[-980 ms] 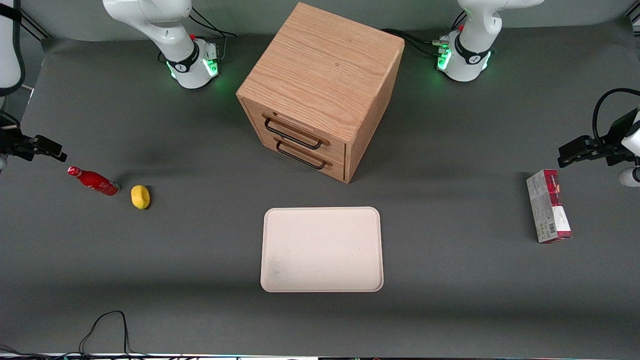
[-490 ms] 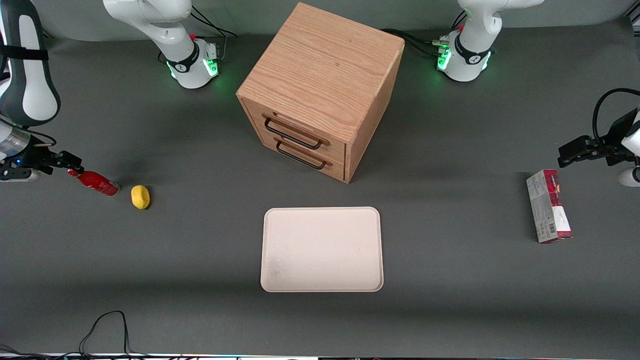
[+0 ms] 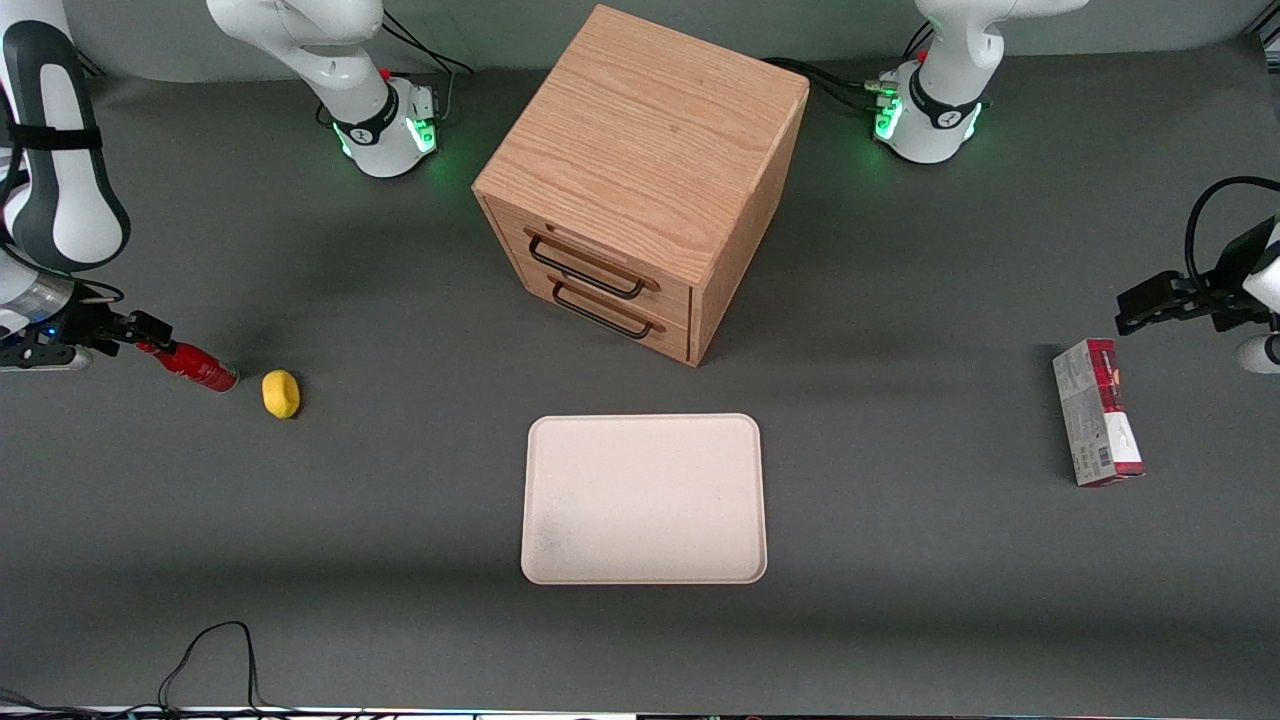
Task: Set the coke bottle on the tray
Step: 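Close the right gripper around the bottle's cap end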
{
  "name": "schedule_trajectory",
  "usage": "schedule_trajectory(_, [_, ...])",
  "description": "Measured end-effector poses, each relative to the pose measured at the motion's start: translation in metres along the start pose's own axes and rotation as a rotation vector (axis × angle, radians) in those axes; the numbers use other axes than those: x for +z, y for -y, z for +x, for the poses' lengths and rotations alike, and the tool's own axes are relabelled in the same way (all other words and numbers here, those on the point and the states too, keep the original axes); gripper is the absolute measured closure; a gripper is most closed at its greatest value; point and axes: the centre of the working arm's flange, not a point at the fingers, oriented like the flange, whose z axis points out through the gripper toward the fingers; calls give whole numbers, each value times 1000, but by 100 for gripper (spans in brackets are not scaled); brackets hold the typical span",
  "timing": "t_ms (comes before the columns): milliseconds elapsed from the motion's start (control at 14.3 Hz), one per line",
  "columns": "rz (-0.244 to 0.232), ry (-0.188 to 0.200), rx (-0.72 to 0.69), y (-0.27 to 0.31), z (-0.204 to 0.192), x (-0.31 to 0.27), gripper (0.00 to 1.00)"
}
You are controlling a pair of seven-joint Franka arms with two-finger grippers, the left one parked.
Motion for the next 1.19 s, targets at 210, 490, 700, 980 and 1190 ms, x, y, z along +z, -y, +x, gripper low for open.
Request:
schedule_trajectory(210, [4,13,0,1,-2,7,1])
schedule_trajectory(490, [15,7,19,-1,-4,7,37])
schedule_trajectory(700, [38,-11,51,-1,-3,5,65])
schedule_trajectory(980, [42,-25,106,11,15,-7,65])
schedule_trajectory(1190, [82,-1,136,34,59,-62,65])
